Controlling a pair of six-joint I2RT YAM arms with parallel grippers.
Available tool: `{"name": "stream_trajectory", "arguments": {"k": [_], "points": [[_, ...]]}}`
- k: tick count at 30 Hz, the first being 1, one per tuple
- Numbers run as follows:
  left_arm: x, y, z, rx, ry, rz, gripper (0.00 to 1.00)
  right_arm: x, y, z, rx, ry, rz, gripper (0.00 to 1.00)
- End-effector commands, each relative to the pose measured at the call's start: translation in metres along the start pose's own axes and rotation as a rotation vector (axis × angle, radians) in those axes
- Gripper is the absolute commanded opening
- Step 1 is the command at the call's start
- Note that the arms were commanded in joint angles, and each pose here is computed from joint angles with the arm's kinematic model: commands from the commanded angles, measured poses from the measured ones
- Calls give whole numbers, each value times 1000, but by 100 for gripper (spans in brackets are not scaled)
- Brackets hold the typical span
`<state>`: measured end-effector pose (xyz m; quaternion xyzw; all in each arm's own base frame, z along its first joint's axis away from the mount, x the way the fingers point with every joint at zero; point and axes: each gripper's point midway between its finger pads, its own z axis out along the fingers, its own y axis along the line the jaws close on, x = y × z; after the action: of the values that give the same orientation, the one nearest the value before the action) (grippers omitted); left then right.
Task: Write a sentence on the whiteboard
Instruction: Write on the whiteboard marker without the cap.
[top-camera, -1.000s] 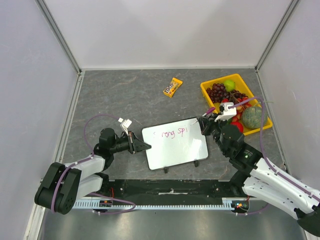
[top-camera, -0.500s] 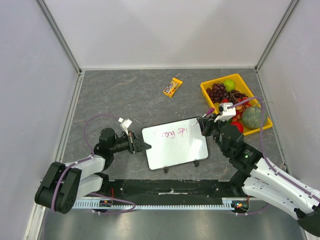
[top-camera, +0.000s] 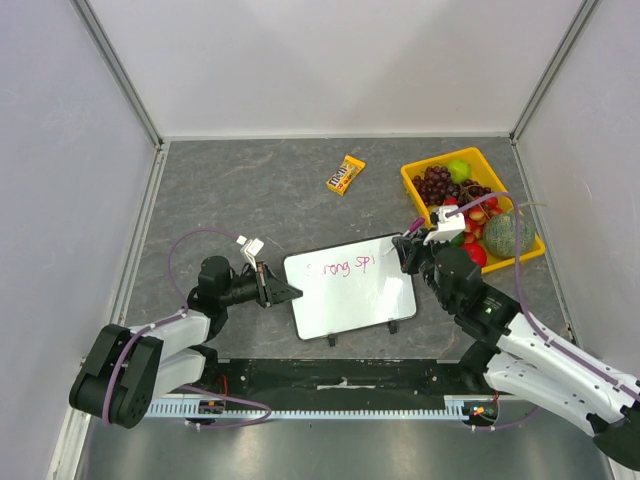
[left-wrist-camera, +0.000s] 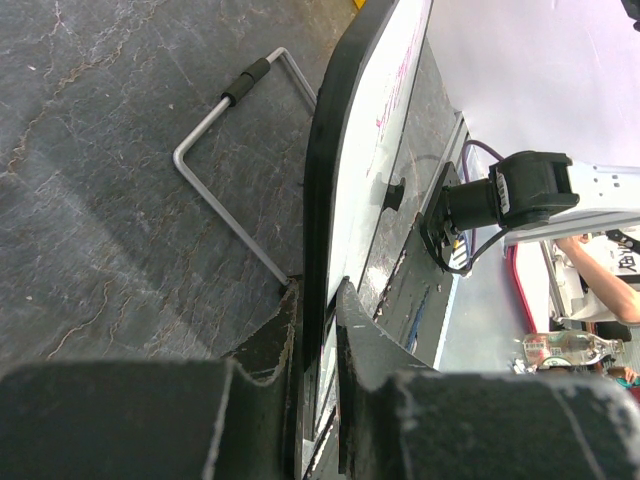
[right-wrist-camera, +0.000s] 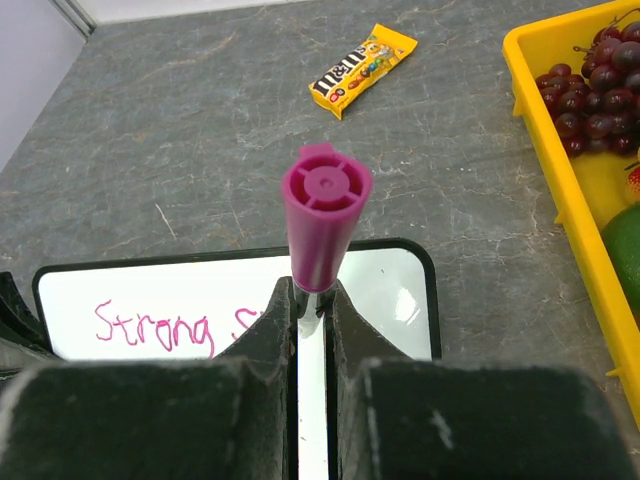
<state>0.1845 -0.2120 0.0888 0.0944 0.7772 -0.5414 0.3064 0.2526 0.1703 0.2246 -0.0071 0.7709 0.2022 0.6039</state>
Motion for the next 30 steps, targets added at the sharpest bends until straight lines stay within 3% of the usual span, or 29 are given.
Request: {"name": "stream_trajectory", "arguments": {"k": [1,30], "points": [[8,19,-1,-80,10,-17,2,-20,8,5,-7,-40,-20,0],[7,20,0,-83,9,-18,2,-2,9,33,29,-28,-48,0]]}}
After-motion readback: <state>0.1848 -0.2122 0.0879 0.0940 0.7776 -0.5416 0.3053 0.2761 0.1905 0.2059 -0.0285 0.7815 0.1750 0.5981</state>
